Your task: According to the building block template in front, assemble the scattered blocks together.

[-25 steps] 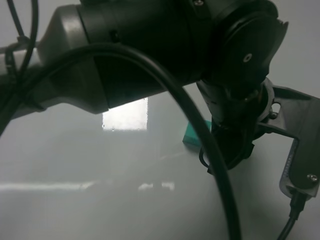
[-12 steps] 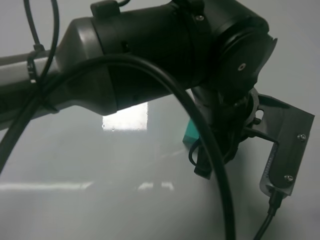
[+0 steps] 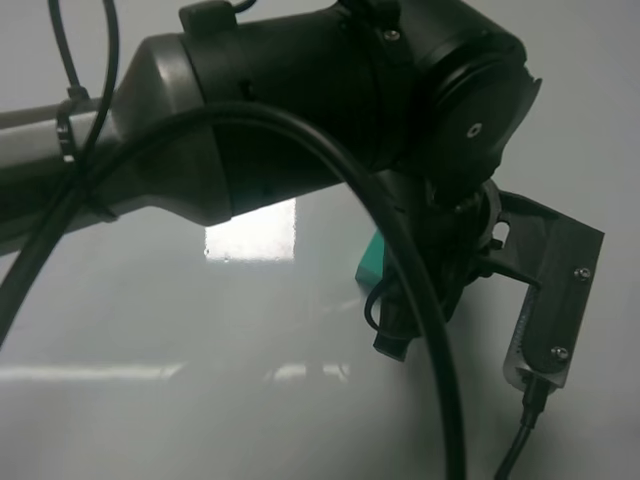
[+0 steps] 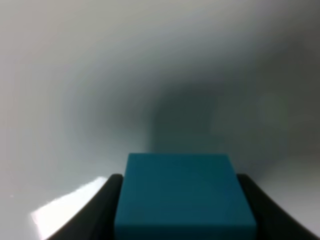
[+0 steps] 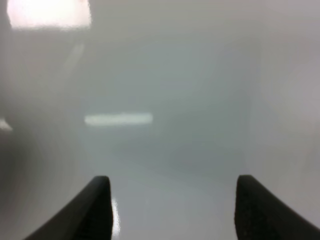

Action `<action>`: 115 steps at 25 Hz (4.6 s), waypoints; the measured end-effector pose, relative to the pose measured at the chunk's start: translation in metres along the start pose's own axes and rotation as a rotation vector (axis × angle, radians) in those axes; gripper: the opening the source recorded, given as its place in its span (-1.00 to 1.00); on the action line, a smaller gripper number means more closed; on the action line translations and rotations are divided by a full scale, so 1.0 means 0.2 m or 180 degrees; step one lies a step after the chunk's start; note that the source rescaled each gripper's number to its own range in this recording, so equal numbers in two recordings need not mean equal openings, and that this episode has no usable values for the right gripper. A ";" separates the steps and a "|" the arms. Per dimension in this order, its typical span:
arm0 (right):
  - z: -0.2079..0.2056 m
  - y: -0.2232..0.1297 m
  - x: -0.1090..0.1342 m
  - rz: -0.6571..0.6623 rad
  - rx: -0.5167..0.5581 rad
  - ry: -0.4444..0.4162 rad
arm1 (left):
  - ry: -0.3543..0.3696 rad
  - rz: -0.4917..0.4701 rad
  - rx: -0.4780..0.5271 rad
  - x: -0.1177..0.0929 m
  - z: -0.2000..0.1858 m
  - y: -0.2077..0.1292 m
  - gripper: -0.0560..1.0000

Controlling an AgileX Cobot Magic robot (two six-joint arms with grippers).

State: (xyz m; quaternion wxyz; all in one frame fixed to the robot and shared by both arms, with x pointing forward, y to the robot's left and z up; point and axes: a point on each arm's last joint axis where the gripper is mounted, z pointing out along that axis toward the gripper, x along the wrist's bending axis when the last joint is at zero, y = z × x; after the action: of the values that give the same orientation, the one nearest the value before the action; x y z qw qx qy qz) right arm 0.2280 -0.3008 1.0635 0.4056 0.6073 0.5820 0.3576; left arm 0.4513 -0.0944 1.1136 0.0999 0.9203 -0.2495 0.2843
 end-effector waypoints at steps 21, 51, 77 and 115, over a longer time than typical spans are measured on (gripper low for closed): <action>0.00 0.00 0.00 0.0000 0.0000 0.0000 | -0.0112 0.0029 0.0132 -0.02 0.06 -0.01 -0.87; 0.00 0.00 0.00 0.0000 0.0000 0.0000 | 0.0064 0.0027 0.0233 0.01 0.01 -0.03 0.73; 0.00 0.00 0.00 0.0000 0.0000 0.0000 | 0.0309 0.0095 -0.0177 0.00 0.02 0.10 0.61; 0.00 0.00 0.00 0.0000 0.0000 0.0000 | 0.0130 0.0237 -0.0013 -0.08 -0.16 0.13 0.56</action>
State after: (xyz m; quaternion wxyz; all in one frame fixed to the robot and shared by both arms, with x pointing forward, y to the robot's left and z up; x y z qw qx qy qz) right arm 0.2280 -0.3008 1.0635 0.4056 0.6073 0.5820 0.3576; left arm 0.4109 -0.1002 1.1326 0.0962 0.9042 -0.2820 0.3061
